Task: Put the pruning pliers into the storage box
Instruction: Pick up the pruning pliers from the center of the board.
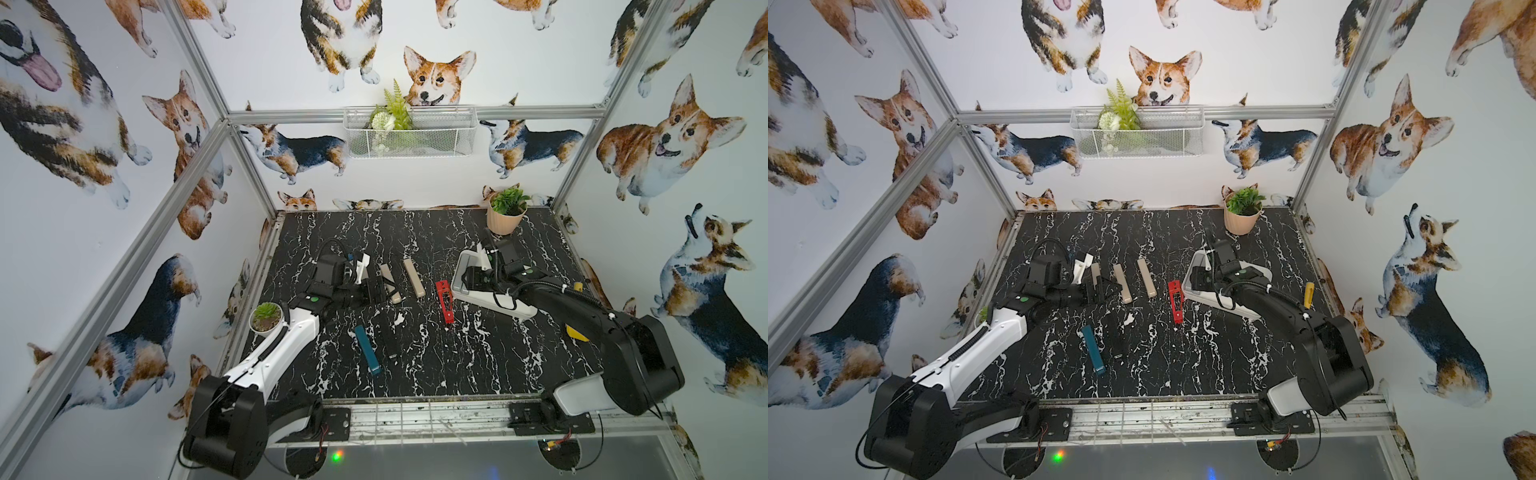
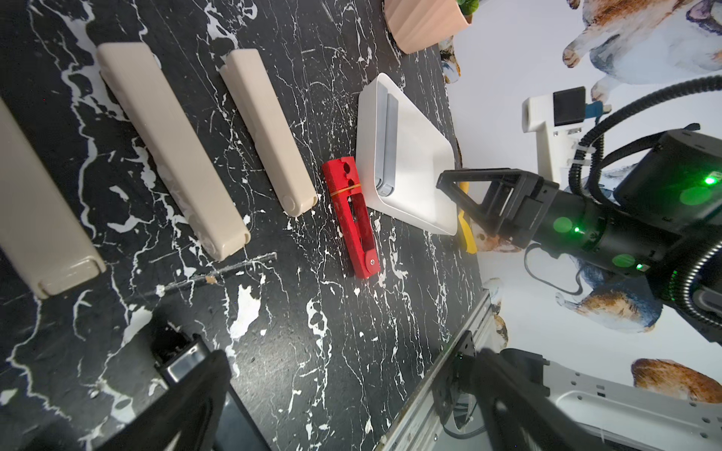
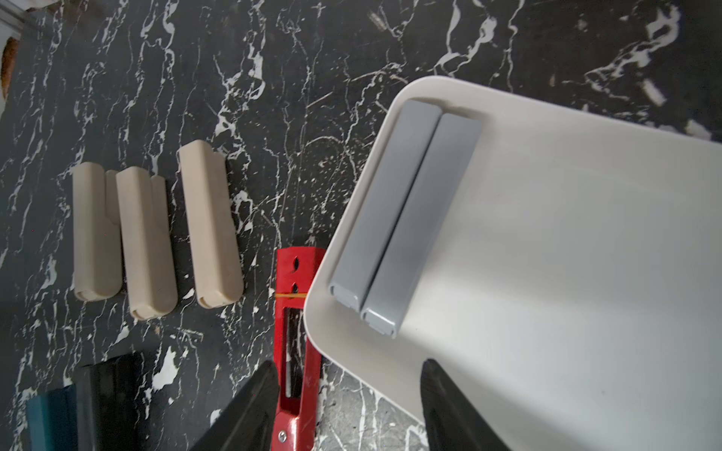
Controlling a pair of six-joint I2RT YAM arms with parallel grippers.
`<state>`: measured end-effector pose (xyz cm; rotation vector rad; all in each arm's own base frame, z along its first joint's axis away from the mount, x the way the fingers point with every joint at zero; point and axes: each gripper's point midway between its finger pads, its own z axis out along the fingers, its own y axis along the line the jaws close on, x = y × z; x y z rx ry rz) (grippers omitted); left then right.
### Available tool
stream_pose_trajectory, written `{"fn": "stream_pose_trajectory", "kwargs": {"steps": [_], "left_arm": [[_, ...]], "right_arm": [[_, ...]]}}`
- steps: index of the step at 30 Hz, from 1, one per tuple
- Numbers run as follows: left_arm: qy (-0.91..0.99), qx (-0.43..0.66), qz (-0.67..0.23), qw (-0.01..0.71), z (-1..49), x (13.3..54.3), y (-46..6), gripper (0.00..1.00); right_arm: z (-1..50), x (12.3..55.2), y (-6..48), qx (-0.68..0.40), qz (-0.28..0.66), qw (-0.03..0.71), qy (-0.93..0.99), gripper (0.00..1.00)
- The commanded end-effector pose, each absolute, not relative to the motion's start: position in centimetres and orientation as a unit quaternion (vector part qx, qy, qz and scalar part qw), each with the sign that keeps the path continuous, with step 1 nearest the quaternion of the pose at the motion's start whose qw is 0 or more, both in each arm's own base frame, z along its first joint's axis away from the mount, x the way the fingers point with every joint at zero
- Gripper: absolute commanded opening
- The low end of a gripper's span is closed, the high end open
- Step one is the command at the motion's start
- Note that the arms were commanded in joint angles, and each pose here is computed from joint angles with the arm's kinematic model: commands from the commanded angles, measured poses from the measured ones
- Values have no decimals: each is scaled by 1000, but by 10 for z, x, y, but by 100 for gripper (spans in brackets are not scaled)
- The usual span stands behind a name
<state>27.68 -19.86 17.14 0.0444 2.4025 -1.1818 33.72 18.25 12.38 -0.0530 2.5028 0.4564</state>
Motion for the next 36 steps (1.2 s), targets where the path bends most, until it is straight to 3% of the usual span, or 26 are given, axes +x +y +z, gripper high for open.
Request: {"fn": "stream_pose_trajectory", "kwargs": {"steps": [1,21,33,36], "left_arm": [[880,13,-419,226,167,267,-192,100],[891,-21,-408,197,155,211,-167,100],[892,-57,-410,180,151,200,-163,100],[893,-64,-409,177,149,199,-162,100]], "right_arm": [[123,327,185,-5,169,289,942,61],[122,270,255,-61,188,272,942,61],[119,232,311,-113,216,265,933,62],[119,223,327,-133,222,263,930,67]]}}
